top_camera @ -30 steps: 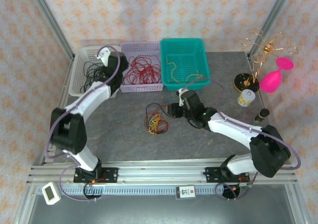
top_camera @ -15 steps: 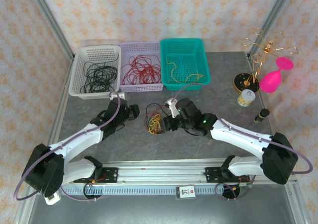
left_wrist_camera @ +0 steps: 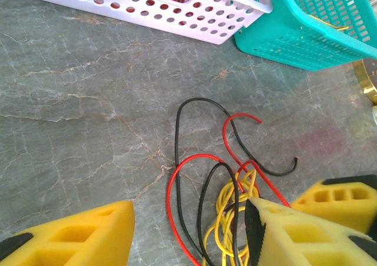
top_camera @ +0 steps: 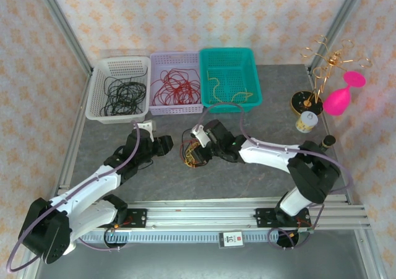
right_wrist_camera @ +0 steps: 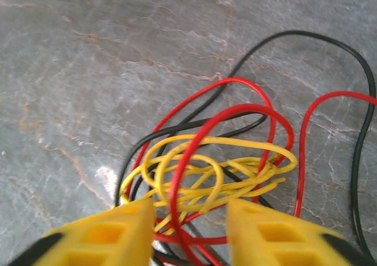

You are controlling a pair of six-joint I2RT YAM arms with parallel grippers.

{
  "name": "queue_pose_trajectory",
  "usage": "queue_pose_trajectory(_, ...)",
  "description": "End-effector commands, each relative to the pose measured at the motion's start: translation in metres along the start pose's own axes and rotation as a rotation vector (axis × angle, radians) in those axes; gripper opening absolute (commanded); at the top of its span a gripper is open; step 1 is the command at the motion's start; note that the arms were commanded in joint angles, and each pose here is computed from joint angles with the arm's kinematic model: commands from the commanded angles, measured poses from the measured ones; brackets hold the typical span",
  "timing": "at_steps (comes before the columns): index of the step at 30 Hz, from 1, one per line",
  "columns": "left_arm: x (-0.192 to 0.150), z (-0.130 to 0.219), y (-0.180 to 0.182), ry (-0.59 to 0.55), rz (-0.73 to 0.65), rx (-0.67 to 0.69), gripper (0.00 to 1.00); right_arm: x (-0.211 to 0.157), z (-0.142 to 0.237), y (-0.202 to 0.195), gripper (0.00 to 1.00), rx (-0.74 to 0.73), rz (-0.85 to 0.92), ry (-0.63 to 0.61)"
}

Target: Untangle the cables

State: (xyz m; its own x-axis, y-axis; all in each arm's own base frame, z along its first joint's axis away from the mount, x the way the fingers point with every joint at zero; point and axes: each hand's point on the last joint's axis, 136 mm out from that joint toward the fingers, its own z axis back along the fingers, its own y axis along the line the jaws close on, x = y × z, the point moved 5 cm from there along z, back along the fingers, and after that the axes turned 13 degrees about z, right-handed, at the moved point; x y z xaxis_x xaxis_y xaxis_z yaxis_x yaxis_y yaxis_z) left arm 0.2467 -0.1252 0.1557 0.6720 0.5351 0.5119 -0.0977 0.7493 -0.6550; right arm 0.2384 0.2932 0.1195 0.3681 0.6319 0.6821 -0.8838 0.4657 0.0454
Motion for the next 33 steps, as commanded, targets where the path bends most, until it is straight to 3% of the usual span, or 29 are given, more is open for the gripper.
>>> queue_pose_trajectory(1,-0.003,0.006,-0.003,0.015,-0.001,-0.011,0.54,0.015,-0.001,-0.020,0.26,-0.052,0.021,-0.053)
queue_pose_trajectory(4,-0.002,0.009,-0.004,0.017,-0.007,-0.009,0.54,0.017,0.002,-0.024,0.11,-0.060,0.019,-0.057)
queue_pose_trajectory(8,0.000,0.009,-0.013,0.038,-0.065,-0.032,0.54,0.032,0.023,-0.019,0.01,-0.044,0.025,-0.073)
queue_pose_trajectory(12,0.003,0.012,-0.031,0.061,-0.099,-0.123,0.53,0.052,0.059,-0.016,0.00,-0.081,0.034,-0.137)
queue_pose_trajectory(17,0.006,0.029,-0.077,0.104,-0.206,-0.358,0.52,0.083,0.109,-0.012,0.00,-0.110,0.043,-0.251)
queue_pose_trajectory(23,0.015,0.064,-0.122,0.061,-0.259,-0.648,0.51,0.118,0.148,0.005,0.00,-0.013,0.099,-0.361)
queue_pose_trajectory(28,0.036,0.069,-0.130,-0.017,-0.273,-0.575,0.50,0.132,0.164,0.004,0.00,0.045,0.148,-0.400)
queue_pose_trajectory(33,0.048,0.062,-0.137,0.004,-0.295,-0.533,0.55,0.137,0.165,0.009,0.00,0.147,0.212,-0.389)
